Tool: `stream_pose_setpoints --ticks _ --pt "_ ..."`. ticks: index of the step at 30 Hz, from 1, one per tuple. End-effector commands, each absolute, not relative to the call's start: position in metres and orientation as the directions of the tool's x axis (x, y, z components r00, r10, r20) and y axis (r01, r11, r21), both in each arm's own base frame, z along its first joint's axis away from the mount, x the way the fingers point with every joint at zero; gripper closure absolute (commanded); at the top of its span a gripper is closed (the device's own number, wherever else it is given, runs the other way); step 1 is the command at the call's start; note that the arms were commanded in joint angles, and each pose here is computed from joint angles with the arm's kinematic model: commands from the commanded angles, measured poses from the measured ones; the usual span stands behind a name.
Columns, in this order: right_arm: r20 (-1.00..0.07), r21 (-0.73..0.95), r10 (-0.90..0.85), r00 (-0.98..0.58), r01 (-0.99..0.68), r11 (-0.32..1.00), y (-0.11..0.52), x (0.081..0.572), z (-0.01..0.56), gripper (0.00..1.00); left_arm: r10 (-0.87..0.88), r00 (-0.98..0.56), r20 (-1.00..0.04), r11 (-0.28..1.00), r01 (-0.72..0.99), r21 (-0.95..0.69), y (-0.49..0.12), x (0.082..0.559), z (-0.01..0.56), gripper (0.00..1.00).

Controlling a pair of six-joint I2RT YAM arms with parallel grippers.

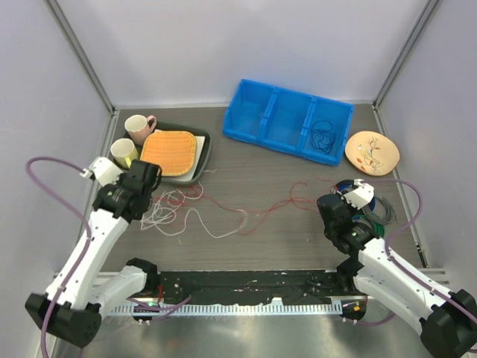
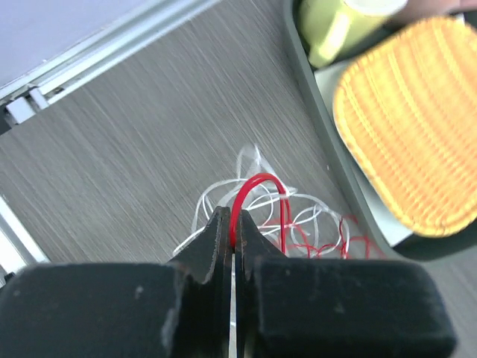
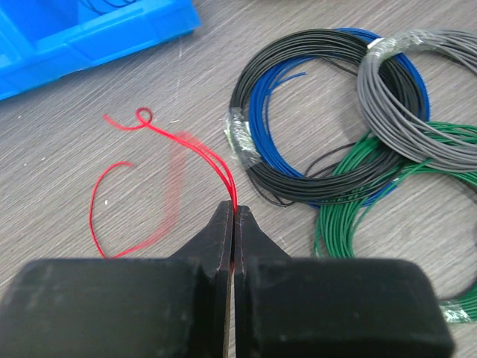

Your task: Untangle the cables

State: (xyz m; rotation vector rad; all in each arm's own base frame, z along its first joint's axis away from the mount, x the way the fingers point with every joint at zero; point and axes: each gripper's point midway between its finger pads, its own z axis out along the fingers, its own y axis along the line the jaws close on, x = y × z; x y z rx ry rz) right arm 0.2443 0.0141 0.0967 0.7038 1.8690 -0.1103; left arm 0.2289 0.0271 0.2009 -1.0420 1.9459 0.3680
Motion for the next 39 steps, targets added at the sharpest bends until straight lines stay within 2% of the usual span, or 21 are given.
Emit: stream_pose_setpoints --ticks 1,5,8,9,10,12,14,17,20,23,24,25,27,28,30,32,33,34,39 --pt "-0.881 0.306 0.455 -0.128 0.579 0.755 -0.001 0.246 0.120 0.99 -0.526 -0.155 -0.836 0.520 -0.837 -0.172 0.060 0.209 0.216 1.00" --pt "-0.875 0.320 0.468 -0.120 0.581 0.748 -0.003 0.242 0.122 0.99 -0.554 -0.121 -0.824 0.494 -0.844 -0.208 0.063 0.210 0.221 1.00" --pt "-0.874 0.338 0.474 -0.104 0.570 0.749 -0.003 0.242 0.127 0.99 -0.570 -0.219 -0.792 0.565 -0.804 -0.185 0.046 0.224 0.207 1.00" --pt "-0.875 0.347 0.474 -0.102 0.550 0.759 -0.001 0.244 0.131 0.99 -0.550 -0.289 -0.784 0.625 -0.765 -0.156 0.038 0.229 0.200 1.00" --pt "-0.875 0.348 0.472 -0.108 0.537 0.769 0.002 0.245 0.131 0.99 -0.581 -0.355 -0.732 0.694 -0.685 -0.219 0.012 0.246 0.184 1.00" --pt "-0.879 0.355 0.463 -0.111 0.497 0.792 0.007 0.248 0.136 0.99 -0.543 -0.471 -0.696 0.798 -0.547 -0.253 -0.017 0.259 0.169 1.00" --pt "-0.873 0.383 0.471 -0.128 0.419 0.823 0.021 0.253 0.145 0.99 -0.539 -0.549 -0.639 0.841 -0.396 -0.369 -0.056 0.270 0.157 1.00" --pt "-0.874 0.427 0.471 -0.116 0.278 0.861 0.043 0.264 0.186 0.99 -0.516 -0.584 -0.627 0.856 -0.333 -0.395 -0.070 0.273 0.150 0.99" --pt "-0.877 0.459 0.473 -0.085 0.143 0.877 0.062 0.271 0.237 0.99 -0.504 -0.608 -0.614 0.863 -0.324 -0.387 -0.074 0.269 0.142 0.88" --pt "-0.881 0.470 0.468 -0.074 -0.014 0.883 0.087 0.277 0.284 0.99 -0.500 -0.632 -0.592 0.863 -0.302 -0.405 -0.083 0.269 0.133 0.52" --pt "-0.882 0.470 0.465 -0.081 -0.060 0.881 0.096 0.279 0.294 0.99 -0.492 -0.650 -0.580 0.860 -0.260 -0.438 -0.093 0.270 0.134 0.35" --pt "-0.889 0.459 0.454 -0.064 -0.113 0.881 0.102 0.279 0.319 0.99 -0.477 -0.667 -0.573 0.865 -0.241 -0.440 -0.098 0.269 0.130 0.30" --pt "-0.907 0.422 0.405 -0.120 -0.221 0.879 0.128 0.284 0.331 0.99 -0.460 -0.682 -0.568 0.866 -0.206 -0.455 -0.106 0.269 0.131 0.19" --pt "-0.906 0.421 0.413 -0.089 -0.264 0.868 0.132 0.282 0.363 0.99 -0.449 -0.687 -0.571 0.869 -0.190 -0.456 -0.110 0.269 0.132 0.18" --pt "-0.928 0.373 0.350 -0.130 -0.331 0.867 0.150 0.289 0.373 0.99 -0.432 -0.687 -0.584 0.876 -0.164 -0.454 -0.115 0.267 0.137 0.16" --pt "-0.943 0.329 0.319 -0.091 -0.385 0.862 0.157 0.289 0.408 0.99 -0.389 -0.680 -0.622 0.889 -0.100 -0.447 -0.126 0.264 0.148 0.09" --pt "-0.952 0.306 0.288 -0.108 -0.413 0.858 0.166 0.294 0.408 0.99 -0.372 -0.671 -0.641 0.895 -0.076 -0.439 -0.131 0.263 0.152 0.00" --pt "-0.959 0.278 0.274 -0.075 -0.445 0.852 0.168 0.292 0.427 0.99 -0.335 -0.666 -0.666 0.903 -0.026 -0.428 -0.143 0.259 0.158 0.00" --pt "-0.982 0.183 0.179 -0.063 -0.556 0.811 0.187 0.288 0.439 0.99 -0.179 -0.627 -0.758 0.891 0.223 -0.395 -0.193 0.249 0.184 0.00"
